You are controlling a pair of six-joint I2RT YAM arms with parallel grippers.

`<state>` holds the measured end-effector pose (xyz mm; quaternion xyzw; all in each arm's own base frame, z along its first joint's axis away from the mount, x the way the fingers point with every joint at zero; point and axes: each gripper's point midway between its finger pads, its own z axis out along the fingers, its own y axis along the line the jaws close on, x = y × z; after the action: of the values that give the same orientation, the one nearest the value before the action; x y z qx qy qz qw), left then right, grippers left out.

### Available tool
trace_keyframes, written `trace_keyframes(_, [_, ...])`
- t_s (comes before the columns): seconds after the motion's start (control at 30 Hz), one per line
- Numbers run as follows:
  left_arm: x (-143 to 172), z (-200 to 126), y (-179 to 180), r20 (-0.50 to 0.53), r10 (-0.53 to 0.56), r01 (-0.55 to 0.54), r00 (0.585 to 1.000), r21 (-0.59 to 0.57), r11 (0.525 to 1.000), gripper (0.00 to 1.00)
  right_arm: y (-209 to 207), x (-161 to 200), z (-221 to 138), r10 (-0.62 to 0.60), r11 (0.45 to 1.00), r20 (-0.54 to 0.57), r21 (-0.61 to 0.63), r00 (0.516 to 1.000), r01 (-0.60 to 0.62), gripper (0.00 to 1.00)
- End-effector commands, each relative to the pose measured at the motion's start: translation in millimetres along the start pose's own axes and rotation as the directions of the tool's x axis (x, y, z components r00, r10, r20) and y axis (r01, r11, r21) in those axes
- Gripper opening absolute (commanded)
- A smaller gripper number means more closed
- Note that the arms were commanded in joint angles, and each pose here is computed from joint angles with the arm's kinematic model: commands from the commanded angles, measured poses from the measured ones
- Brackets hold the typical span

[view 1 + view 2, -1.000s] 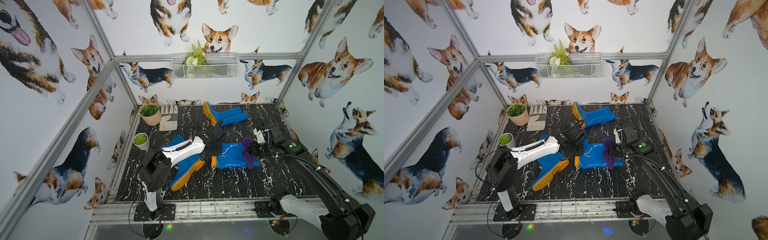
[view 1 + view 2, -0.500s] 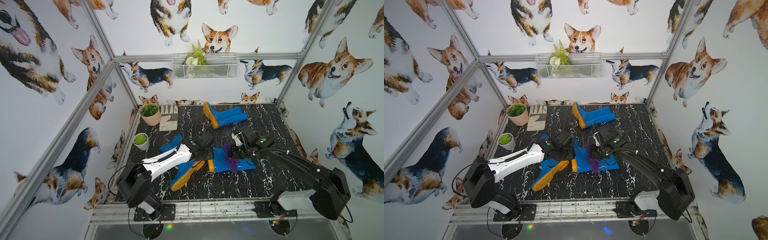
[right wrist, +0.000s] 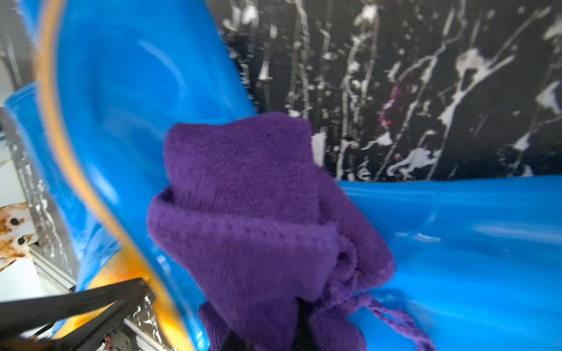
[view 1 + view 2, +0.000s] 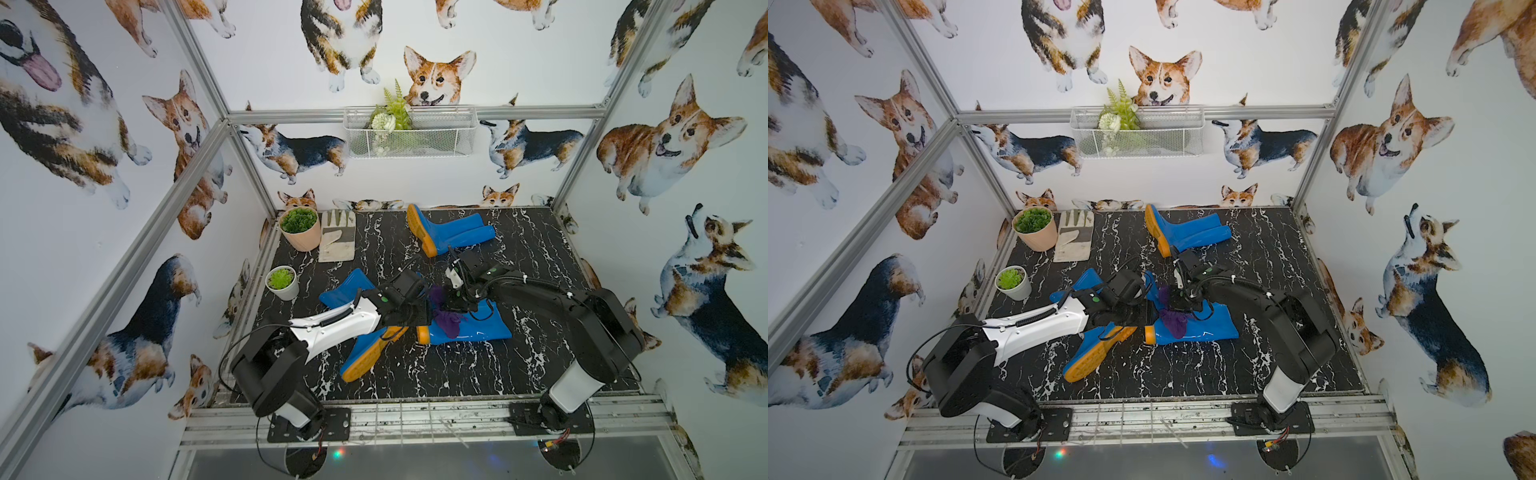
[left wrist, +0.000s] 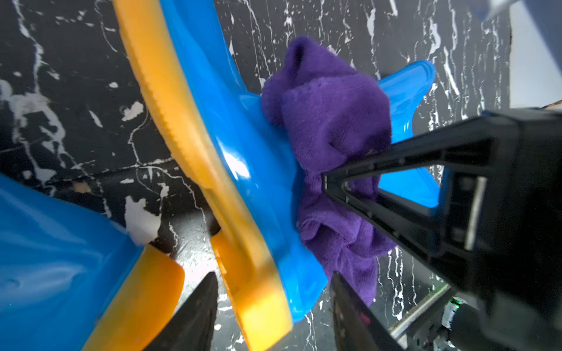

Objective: Wipe the rubber boots with a cloth
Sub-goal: Wipe the dirt off the rubber boot.

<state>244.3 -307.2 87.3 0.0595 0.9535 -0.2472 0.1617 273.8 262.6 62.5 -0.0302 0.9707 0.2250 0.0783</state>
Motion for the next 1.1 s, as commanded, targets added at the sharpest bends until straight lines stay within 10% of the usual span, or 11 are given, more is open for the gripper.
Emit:
trace_keyframes(0.0, [-2,5,-5,0.004,0.026,-0.026,1.0,0.024,0.999,0.59,1,-5,9,-0.009,1.0,0.014,-0.013,1.0,0.009,0.62])
trace_keyframes(0.13, [-2,9,-1,0.0,0.04,-0.04,0.999,0.004,0.999,0.57,0,-1,15,-0.031,0.999,0.003,-0.012,1.0,0.031,0.56])
trace_keyframes(0.33, [3,21,3,-0.031,0.036,-0.036,0.999,-0.014,0.999,0.56,-27,2,14,0.037,0.998,0.012,0.041,0.999,-0.037,0.02])
trace_keyframes(0.83, [11,32,14,-0.086,0.105,-0.112,0.991,-0.074,0.991,0.34,18,-1,9,-0.166,0.986,-0.012,0.011,0.986,0.166,0.0])
trace_keyframes(1.07, [13,32,16,-0.116,0.132,-0.143,0.984,-0.091,0.985,0.13,-53,-15,6,0.054,0.994,-0.033,0.101,0.998,-0.051,0.0])
